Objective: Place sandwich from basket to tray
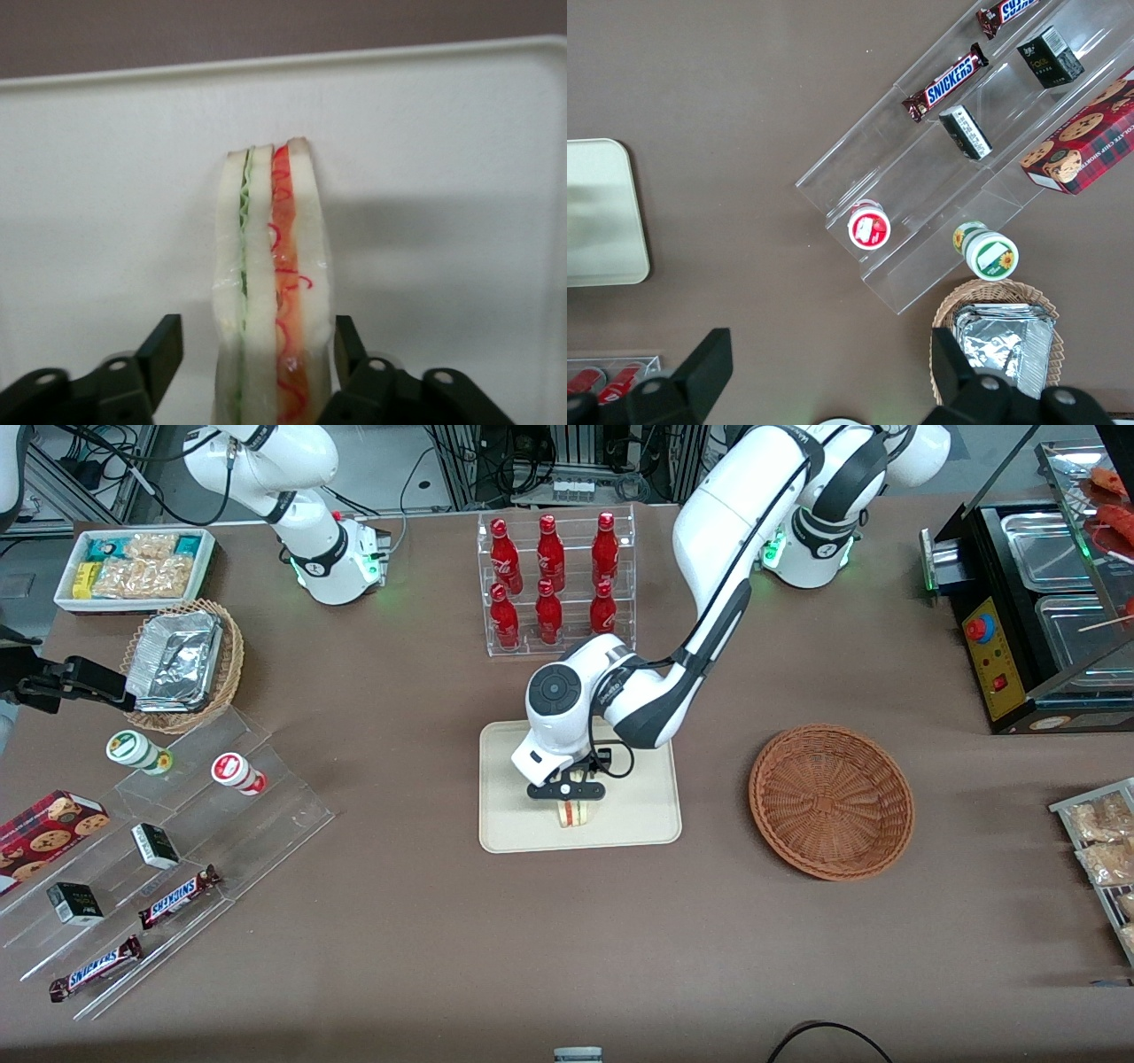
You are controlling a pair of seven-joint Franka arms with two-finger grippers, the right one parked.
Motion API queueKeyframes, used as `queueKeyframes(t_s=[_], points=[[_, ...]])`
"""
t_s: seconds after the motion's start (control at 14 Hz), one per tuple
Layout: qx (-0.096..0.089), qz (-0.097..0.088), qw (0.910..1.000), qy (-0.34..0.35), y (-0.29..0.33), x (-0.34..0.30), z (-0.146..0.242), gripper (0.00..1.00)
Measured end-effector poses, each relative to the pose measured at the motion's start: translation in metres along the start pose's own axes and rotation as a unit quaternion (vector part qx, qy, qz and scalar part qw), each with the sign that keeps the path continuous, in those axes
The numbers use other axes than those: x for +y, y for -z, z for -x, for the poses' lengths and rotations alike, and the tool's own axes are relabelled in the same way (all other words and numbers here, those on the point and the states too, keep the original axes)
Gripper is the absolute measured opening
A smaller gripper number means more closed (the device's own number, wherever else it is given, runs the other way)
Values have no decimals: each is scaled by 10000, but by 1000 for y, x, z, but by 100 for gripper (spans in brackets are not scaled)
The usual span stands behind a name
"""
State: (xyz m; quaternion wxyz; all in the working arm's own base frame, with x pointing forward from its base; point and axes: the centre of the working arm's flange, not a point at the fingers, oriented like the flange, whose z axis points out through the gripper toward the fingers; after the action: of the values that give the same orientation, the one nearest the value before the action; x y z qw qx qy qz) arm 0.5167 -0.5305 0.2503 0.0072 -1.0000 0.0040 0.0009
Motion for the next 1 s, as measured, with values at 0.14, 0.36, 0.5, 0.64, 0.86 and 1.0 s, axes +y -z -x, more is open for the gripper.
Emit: queueKeyframes(t_s=[0.14,0.36,0.5,0.64,0.86,1.0], points=[[166,86,9997,139,55,-10,-13,100],[310,92,9982,508,151,-59,-35,100],[285,-12,9962,820,199,-105,-46,100],[348,-24,9927,1152,234,-159,-57,100],[335,-135,9926,1157,257,-247,-61,100],[316,-179,9946,968,270,-304,-55,100]])
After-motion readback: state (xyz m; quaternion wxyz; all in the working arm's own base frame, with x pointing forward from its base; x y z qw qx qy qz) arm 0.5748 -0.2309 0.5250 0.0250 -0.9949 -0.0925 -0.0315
